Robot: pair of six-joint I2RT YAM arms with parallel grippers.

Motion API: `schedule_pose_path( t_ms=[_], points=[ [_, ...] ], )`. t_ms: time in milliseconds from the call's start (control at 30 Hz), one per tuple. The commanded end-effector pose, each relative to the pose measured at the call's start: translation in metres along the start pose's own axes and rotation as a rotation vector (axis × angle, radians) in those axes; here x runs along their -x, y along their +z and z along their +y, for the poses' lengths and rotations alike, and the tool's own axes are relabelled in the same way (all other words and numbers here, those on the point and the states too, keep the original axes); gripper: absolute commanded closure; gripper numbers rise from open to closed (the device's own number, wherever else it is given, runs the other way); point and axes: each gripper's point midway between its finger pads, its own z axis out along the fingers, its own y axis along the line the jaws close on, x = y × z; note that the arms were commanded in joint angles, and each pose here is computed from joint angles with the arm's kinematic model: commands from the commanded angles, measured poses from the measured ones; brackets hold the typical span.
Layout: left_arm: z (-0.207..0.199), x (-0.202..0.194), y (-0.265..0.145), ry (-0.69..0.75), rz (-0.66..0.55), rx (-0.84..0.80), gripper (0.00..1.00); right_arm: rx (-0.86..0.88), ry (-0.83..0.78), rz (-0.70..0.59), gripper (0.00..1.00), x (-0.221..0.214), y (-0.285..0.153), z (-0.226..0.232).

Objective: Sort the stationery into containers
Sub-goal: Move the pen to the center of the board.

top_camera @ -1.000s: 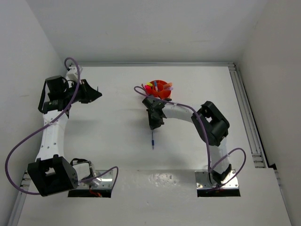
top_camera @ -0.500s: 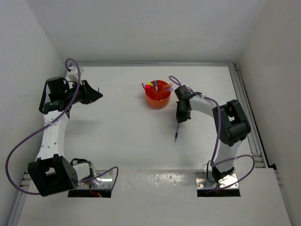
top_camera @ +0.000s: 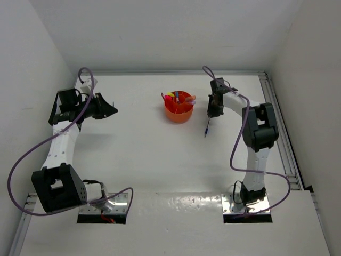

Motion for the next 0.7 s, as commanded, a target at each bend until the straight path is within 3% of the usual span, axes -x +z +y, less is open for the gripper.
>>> schedule_pose_path(
  t_ms=[0,67,167,500,667],
  points=[
    [-0.008,0.011,0.0,0.039,-0.028,-0.021,1.0,0.02,-0.015,0.056,0.84,-0.014,0.005,-0.006],
    [-0.008,0.011,0.001,0.041,-0.025,-0.024,1.0,0.053,-0.01,0.086,0.68,-0.019,0.006,-0.007],
    [-0.008,0.01,0.003,0.037,-0.018,-0.027,1.0,0.053,-0.018,0.101,0.59,-0.022,0.006,-0.009],
    [-0.008,0.005,0.005,0.029,-0.004,-0.03,1.0,0.103,0.04,0.203,0.6,-0.046,-0.008,0.006],
    [-0.007,0.004,0.005,0.031,0.004,-0.023,1.0,0.099,0.047,0.254,0.65,-0.066,-0.009,0.011]
  ],
)
